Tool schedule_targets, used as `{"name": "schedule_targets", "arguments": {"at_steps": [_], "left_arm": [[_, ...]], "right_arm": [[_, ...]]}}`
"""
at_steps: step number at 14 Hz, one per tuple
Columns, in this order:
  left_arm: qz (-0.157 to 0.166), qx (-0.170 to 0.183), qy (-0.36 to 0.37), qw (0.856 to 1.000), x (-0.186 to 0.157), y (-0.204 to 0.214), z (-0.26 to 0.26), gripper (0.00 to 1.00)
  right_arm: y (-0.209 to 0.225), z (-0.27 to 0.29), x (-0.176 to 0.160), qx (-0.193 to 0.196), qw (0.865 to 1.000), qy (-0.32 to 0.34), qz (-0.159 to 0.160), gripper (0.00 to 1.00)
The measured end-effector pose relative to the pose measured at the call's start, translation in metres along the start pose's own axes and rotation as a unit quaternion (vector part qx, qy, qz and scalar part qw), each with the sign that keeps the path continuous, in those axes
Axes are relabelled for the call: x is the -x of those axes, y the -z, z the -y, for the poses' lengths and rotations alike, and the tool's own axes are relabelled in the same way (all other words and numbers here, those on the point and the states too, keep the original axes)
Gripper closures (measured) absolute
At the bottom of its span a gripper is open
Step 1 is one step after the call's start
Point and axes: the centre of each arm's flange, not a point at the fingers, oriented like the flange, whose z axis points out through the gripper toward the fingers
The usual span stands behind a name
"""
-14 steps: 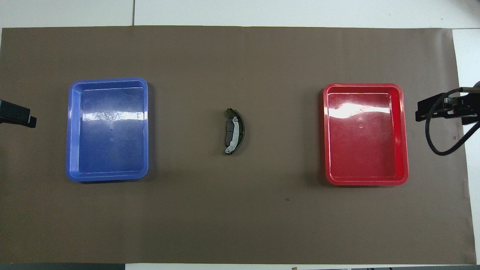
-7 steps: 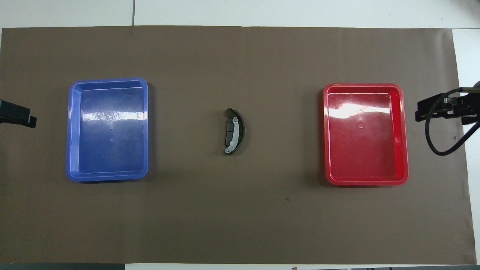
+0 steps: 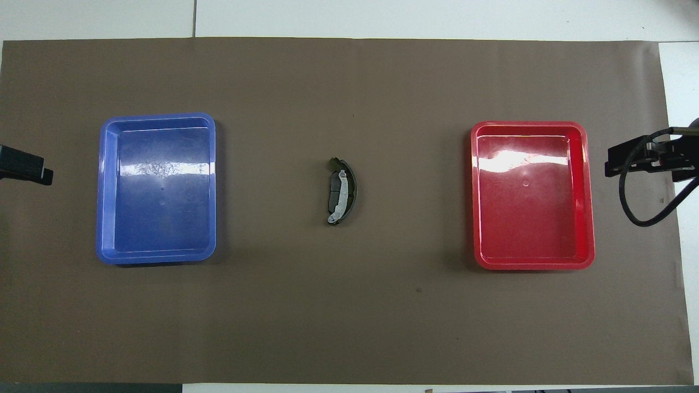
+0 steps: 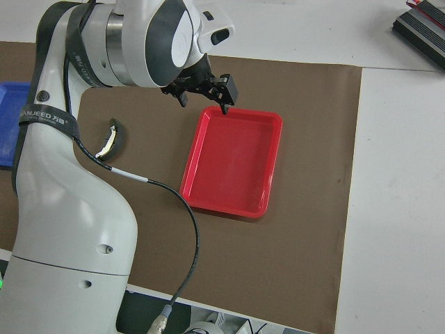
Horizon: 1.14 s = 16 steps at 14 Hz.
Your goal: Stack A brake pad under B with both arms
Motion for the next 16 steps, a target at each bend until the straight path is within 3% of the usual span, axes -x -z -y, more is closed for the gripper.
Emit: {"name": "schedule_targets", "arguments": {"at_steps": [16], "left_arm": [[0.000,0.000,0.006,1.000,0.0007,0.0001,0.0061,0.00]], "right_arm": [[-0.0015,0.0011,0.0016,0.001,1.000,0.001,0.004,0.00]]}}
